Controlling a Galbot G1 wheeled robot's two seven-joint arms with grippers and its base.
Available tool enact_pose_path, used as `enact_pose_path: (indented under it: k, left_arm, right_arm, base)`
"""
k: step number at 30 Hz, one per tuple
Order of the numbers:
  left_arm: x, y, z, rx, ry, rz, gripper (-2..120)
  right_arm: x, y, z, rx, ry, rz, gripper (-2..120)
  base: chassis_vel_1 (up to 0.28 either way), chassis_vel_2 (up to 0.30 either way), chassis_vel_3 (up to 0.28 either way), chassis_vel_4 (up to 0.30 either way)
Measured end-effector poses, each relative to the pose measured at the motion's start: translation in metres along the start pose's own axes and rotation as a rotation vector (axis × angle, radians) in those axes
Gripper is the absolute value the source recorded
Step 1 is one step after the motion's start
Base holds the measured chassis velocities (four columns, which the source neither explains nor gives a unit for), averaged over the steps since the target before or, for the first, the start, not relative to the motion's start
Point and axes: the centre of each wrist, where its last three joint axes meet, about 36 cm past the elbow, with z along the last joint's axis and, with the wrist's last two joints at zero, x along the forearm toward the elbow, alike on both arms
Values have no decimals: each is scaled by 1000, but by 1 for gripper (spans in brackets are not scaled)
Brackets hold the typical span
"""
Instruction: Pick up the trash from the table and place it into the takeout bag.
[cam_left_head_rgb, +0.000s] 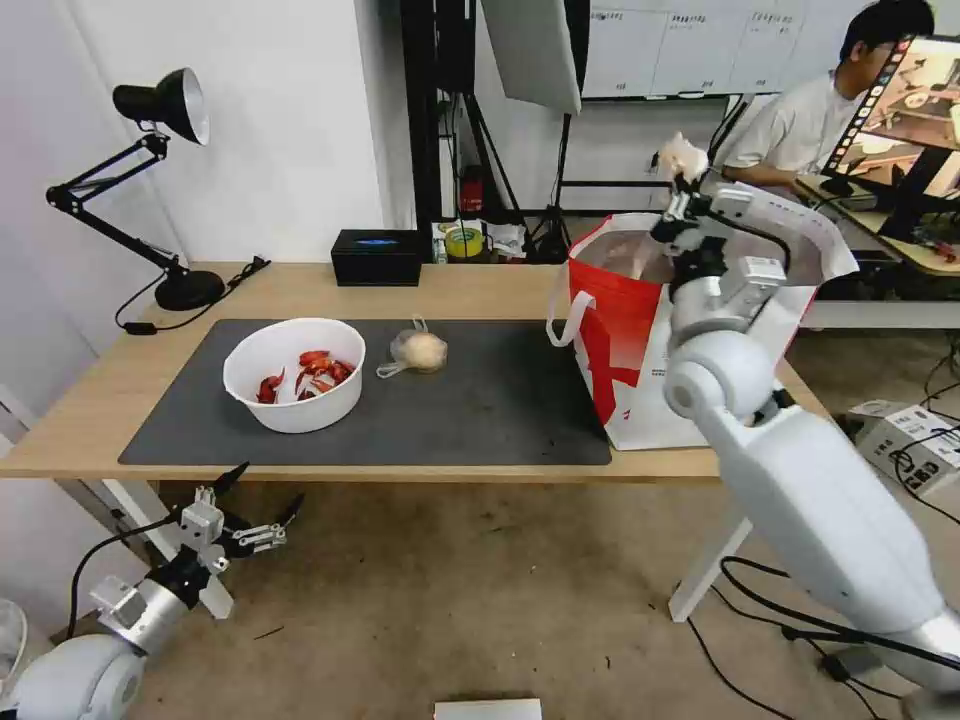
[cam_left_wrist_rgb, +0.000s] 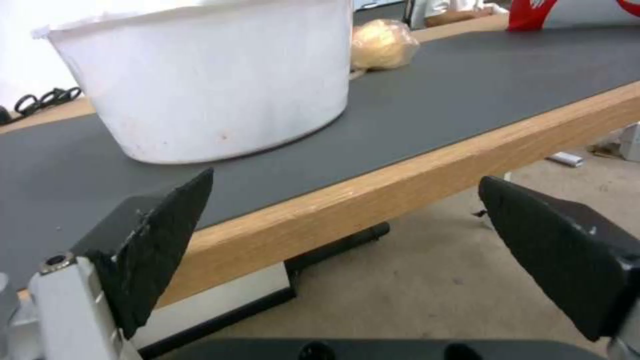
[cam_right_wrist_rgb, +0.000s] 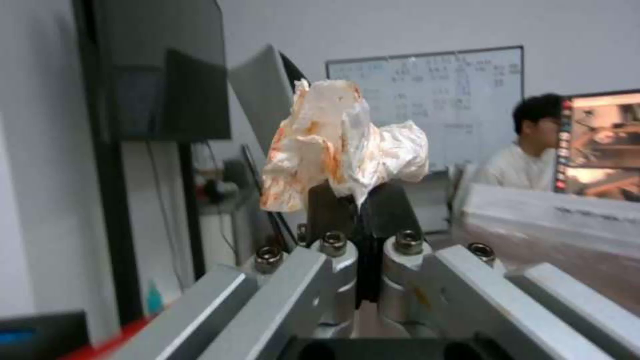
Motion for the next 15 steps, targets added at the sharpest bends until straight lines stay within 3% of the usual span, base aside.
enact_pose_path:
  k: [6, 15]
  left_arm:
    - [-1, -3, -1, 2, -3, 5, 100]
    - [-3, -2, -4, -1, -6, 11, 100]
  right_arm:
    - [3, -14, -6, 48, 63, 23, 0]
    - [8, -15, -14, 82, 106, 4, 32]
  base:
    - [0, 0, 0, 0]
    - [0, 0, 0, 0]
